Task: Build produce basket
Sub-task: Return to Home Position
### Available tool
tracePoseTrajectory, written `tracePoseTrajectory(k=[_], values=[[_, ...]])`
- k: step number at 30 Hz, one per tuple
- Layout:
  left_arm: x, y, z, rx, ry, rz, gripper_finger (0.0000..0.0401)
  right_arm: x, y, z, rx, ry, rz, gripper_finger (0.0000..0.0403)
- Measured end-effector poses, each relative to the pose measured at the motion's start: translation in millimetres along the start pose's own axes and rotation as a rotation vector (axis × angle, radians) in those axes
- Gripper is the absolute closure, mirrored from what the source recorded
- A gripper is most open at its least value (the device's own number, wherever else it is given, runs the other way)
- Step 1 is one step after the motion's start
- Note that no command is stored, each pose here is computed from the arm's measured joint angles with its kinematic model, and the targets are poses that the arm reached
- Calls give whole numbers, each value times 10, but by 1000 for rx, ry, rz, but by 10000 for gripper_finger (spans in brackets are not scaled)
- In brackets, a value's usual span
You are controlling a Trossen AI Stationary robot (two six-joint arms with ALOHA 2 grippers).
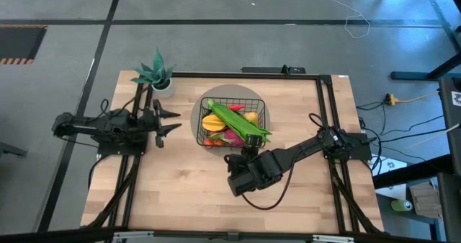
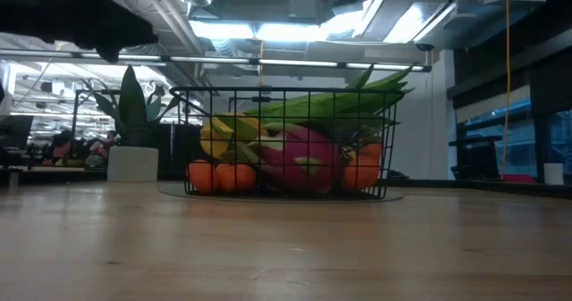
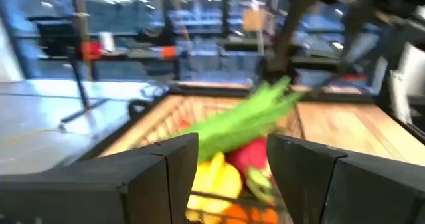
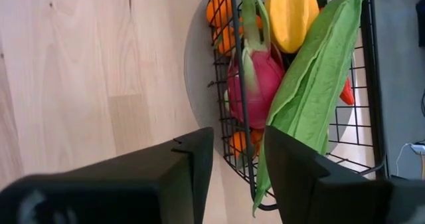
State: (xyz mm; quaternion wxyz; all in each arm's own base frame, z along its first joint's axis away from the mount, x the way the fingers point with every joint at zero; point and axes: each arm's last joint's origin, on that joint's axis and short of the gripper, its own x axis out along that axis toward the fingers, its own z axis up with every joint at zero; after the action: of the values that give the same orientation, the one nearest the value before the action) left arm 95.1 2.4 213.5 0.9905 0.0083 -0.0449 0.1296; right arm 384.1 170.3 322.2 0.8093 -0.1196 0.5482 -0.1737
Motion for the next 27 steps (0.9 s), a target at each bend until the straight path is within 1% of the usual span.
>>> tracePoseTrajectory(k=[2, 4, 7, 11, 13, 17, 22, 27], values=[[-1, -21, -26, 2, 24, -73, 232, 1, -1, 1, 0, 0, 0, 277], [-3, -40, -24, 0, 20, -139, 232, 1, -1, 1, 0, 0, 0, 277], [-5, -53, -30, -11, 26, -184, 232, 1, -1, 1, 3, 0, 0, 277], [-6, -55, -48, -29, 46, -188, 232, -5, 7, -4, 40, -1, 1, 277], [-4, -64, -85, -48, 58, -211, 232, -8, 13, -6, 46, -1, 2, 277], [14, -83, -293, -83, 112, -225, 232, -13, 20, -10, 44, -2, 3, 277], [30, -95, -437, -99, 69, -226, 232, -13, 20, -10, 44, -2, 3, 277], [31, -93, -432, -68, 62, -223, 232, -13, 20, -10, 45, -2, 3, 277]])
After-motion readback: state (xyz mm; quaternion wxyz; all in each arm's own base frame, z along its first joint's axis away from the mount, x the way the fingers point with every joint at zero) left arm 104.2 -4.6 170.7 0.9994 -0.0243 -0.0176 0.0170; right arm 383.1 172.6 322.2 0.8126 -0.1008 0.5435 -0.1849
